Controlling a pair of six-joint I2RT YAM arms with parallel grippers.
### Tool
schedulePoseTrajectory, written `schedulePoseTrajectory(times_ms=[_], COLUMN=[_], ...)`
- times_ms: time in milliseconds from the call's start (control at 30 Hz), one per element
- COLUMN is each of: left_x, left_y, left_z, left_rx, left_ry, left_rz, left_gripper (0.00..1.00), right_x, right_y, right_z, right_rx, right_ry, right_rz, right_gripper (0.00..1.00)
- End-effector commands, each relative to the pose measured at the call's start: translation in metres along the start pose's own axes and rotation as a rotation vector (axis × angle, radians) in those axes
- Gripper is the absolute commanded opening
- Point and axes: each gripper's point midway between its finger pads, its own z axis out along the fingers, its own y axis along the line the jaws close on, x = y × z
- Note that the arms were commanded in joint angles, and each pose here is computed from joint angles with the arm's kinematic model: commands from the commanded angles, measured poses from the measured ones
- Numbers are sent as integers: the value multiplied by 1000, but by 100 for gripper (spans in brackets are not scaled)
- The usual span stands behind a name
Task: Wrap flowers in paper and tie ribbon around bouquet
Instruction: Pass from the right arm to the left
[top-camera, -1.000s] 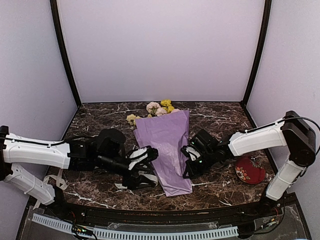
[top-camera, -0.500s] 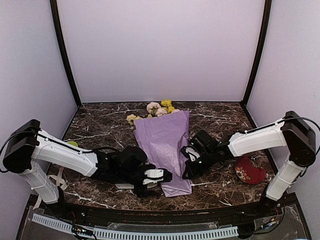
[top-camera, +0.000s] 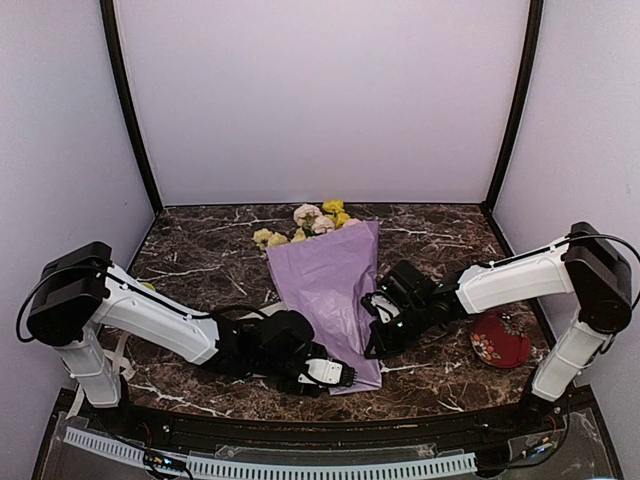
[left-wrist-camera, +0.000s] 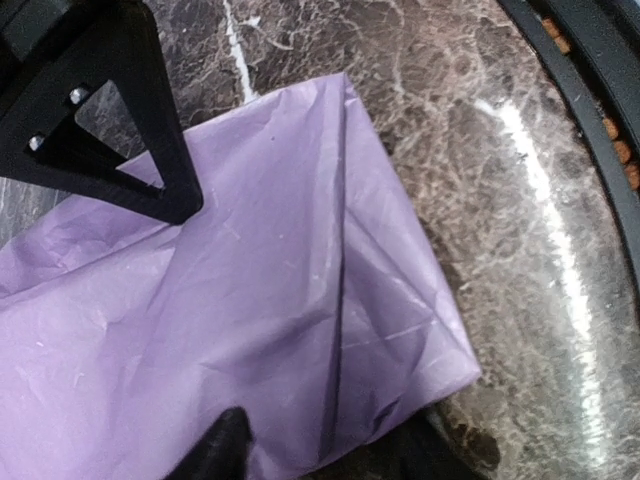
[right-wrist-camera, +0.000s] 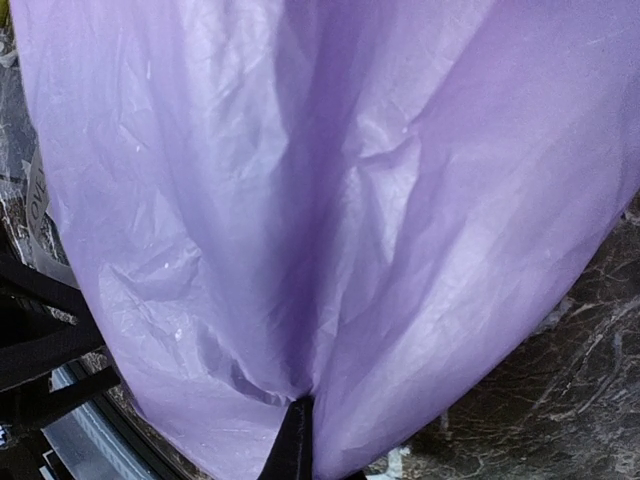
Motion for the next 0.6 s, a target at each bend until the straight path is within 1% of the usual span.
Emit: schedulePoseTrajectory(times_ms=[0,67,200,233,267,333,367,433,467,567], left_x=[14,15,15,15,14,13,11,9,8,4], left_y=[11,8,6,6,7,9,11,14,16,19], left_z=[5,5,4,4,3,2,1,0,0,-4], left_rx=[-69,-59,-51,-56,-63,-78,-86,-103,-115,-144], left_ry=[76,80,73,71,66,52,45,32,24,-10], left_rz=[46,42,15,10,5,-3,-8,-17,-24,-52], left_gripper=[38,29,2,0,0,0,0,0,0,0], right_x=[-7,-6,-7,-8,-9,-8,-11,-12,-10,-2], right_y=[15,16,21,22,24,25,30,30,29,28], right_z=[-8,-8,-10,-12,-13,-13,-20,-26,-27,-29], right_rx=[-47,-52,-76,-89,-108,-150,-187,-249,-288,-432], right_ry=[-30,-29,-22,-25,-27,-23,-38,-38,-32,3], right_rz=[-16,-16,-16,-11,-4,24,31,80,115,242], right_gripper=[0,0,0,1,5,22,30,45,51,64])
